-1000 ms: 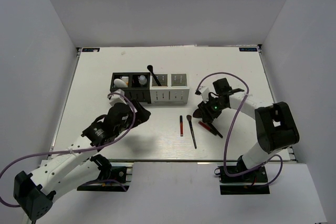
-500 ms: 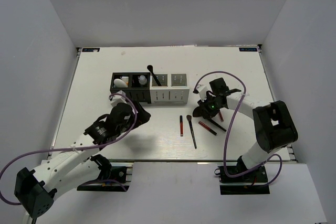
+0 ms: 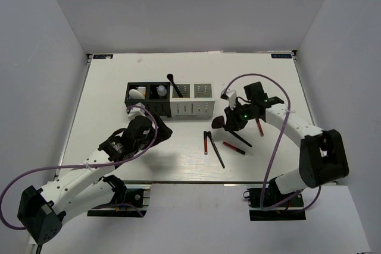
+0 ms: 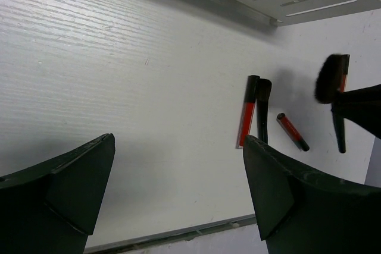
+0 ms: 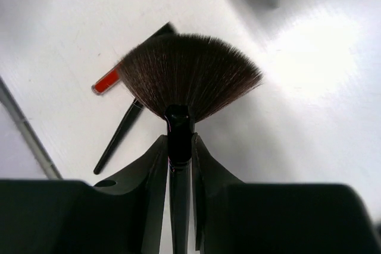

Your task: Organize the makeup

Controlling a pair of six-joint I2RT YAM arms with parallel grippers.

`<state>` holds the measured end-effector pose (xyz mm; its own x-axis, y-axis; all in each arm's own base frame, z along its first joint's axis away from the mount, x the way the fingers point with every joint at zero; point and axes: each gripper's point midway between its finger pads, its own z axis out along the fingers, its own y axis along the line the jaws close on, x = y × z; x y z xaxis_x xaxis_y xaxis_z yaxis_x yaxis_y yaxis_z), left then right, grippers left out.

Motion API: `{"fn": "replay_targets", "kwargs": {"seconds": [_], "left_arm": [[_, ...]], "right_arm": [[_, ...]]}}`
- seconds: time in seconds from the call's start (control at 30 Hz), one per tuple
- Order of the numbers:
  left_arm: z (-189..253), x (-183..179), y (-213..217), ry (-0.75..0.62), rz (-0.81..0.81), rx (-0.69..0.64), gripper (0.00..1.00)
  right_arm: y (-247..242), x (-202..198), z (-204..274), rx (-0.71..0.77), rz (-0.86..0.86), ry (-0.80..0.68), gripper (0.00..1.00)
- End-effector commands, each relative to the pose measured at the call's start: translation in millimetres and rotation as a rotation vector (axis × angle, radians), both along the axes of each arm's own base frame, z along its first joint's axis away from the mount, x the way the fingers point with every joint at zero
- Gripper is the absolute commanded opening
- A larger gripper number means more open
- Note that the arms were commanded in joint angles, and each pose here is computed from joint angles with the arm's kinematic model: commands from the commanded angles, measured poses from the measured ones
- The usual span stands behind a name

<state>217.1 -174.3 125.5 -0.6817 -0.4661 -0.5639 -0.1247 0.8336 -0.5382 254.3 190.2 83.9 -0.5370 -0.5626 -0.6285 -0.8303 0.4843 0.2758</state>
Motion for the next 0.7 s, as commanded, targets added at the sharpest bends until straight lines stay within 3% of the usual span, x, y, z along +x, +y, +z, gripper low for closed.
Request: {"fn": "replay_targets", "kwargs": {"seconds": [0.0, 0.27, 0.67], "left_arm": [[11, 4, -7, -0.029, -0.015, -0.029, 0.98], [11, 4, -9, -0.029, -0.022, -0.033, 0.98], [12, 2, -8, -0.040, -0.024, -0.043, 0.98]], "right_arm": [[-14, 25, 32, 0.004, -0.088, -0.127, 0.00], [-89, 83, 48, -0.121, -0.456, -0.324, 0.00], [-207, 138, 11, -0.306, -0.765, -0.289, 0.00]]}}
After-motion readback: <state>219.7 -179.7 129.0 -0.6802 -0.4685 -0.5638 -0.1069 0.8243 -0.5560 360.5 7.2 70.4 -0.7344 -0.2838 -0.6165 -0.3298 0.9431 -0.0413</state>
